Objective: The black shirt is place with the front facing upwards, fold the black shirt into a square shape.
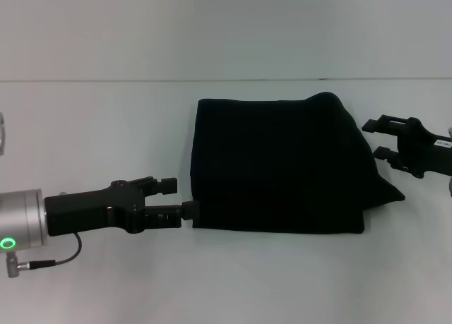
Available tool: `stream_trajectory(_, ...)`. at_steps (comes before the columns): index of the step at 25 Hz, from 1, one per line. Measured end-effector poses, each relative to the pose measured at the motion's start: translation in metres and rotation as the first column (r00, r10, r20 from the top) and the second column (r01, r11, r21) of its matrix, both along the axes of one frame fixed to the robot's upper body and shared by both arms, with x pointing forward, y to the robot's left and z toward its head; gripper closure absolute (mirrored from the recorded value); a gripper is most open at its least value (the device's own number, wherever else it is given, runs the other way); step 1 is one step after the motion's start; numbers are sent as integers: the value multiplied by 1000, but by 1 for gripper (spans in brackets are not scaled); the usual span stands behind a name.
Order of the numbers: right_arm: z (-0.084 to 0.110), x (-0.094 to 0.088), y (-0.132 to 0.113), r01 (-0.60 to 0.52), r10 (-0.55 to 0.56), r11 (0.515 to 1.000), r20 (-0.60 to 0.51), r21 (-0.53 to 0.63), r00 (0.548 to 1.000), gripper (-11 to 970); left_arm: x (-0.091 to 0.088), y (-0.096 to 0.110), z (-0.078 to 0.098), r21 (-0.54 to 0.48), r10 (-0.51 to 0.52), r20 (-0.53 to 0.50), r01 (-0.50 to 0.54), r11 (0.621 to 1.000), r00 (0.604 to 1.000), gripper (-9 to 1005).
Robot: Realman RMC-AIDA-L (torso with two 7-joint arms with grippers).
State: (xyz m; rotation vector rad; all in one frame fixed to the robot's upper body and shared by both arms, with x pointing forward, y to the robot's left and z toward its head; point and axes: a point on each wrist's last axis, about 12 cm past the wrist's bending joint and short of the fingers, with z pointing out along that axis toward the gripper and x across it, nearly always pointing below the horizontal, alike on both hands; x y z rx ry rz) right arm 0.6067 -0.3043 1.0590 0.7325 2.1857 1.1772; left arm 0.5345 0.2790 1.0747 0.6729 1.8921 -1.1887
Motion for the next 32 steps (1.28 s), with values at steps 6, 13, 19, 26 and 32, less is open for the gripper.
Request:
stream_trajectory(6, 0, 2, 6, -19, 19, 1000, 1, -16, 1000, 283, -1, 0, 0, 1, -2, -2, 2, 1000, 1000, 46)
stream_trajectory(13, 0, 2, 7, -56, 57, 996, 20, -64, 998, 367, -1, 0, 0, -1, -3, -4, 3, 1000, 1000, 45)
stream_trajectory(19, 2, 4, 9, -71, 73, 995, 36, -72, 997, 584, -1, 0, 0, -3, -4, -6, 4, 1000, 1000, 46)
stream_trajectory(26, 3, 4, 9, -73, 77, 995, 46, -72, 996, 797, -1, 0, 0, -3, -4, -6, 4, 1000, 1000, 45)
stream_trajectory(32, 8, 7, 8, -80, 87, 993, 83, -90, 993, 958, -1, 0, 0, -4, -2, -6, 2, 1000, 1000, 45)
